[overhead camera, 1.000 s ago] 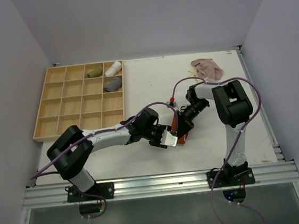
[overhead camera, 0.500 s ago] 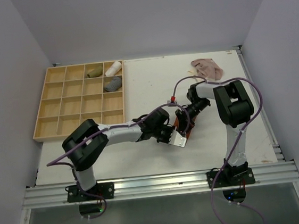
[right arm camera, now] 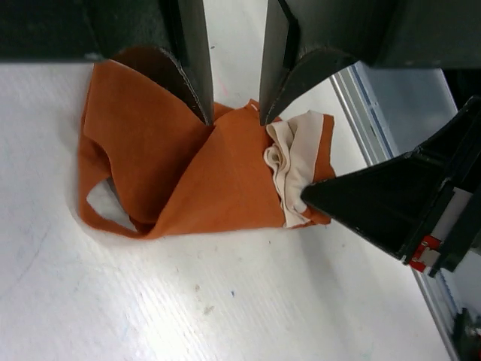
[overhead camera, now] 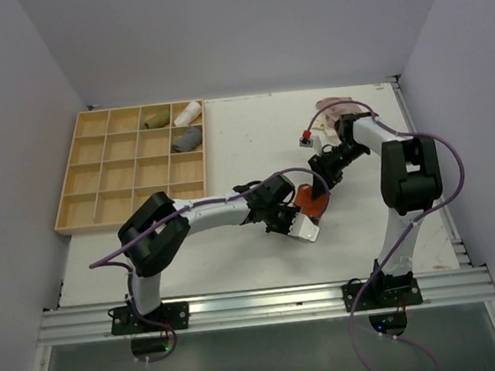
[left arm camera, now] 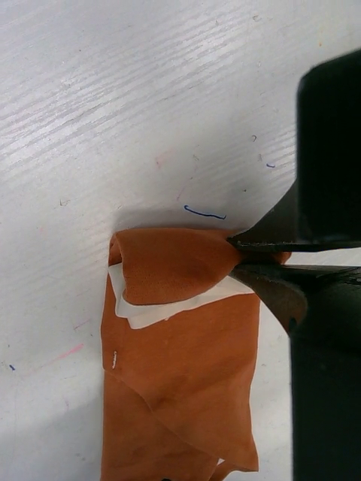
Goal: Roll the underwear
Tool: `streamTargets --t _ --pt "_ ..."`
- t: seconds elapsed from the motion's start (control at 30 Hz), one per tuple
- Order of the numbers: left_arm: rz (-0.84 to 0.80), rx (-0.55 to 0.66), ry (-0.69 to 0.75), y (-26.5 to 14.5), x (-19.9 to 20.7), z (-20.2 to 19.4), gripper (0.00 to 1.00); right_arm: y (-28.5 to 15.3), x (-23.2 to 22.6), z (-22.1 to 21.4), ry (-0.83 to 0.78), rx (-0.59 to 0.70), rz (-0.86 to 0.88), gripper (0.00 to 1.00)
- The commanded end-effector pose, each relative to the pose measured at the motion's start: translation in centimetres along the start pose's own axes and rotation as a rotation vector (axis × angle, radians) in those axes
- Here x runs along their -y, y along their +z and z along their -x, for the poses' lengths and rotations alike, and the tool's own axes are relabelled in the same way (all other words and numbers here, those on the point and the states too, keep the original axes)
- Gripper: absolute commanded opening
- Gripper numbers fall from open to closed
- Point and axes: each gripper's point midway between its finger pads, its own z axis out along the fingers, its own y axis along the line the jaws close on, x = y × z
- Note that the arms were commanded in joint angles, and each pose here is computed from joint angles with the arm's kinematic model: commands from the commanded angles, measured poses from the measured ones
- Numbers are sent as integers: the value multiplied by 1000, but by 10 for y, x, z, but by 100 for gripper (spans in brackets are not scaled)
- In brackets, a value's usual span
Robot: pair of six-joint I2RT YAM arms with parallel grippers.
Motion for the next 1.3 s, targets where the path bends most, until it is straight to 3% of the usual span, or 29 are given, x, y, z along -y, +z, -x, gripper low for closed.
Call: streamTargets --t 0.0,0.3,0.6,0.77,0.8,1.0,1.1,1.27 --pt "-154 -195 -186 0 53 -45 0 2 6 -10 110 -78 -137 34" --pt "-123 -339 -336 -29 75 -73 0 66 47 10 158 -193 -169 35" --pt "-207 -387 -469 -31 87 -94 0 88 58 112 4 -57 -142 38" --pt "-308 -333 -562 -25 65 -86 0 39 43 144 -73 103 -138 45" --pt "-379 -356 -608 -21 77 -92 0 27 41 147 -79 138 -137 46" --pt "-502 -325 -789 -10 63 -103 2 -98 31 157 -134 356 -266 50" --pt "-564 -317 -889 -8 65 -118 7 -128 10 140 -212 344 -332 50" --pt "-570 -320 -945 3 49 -144 11 -117 -24 86 -359 220 -291 49"
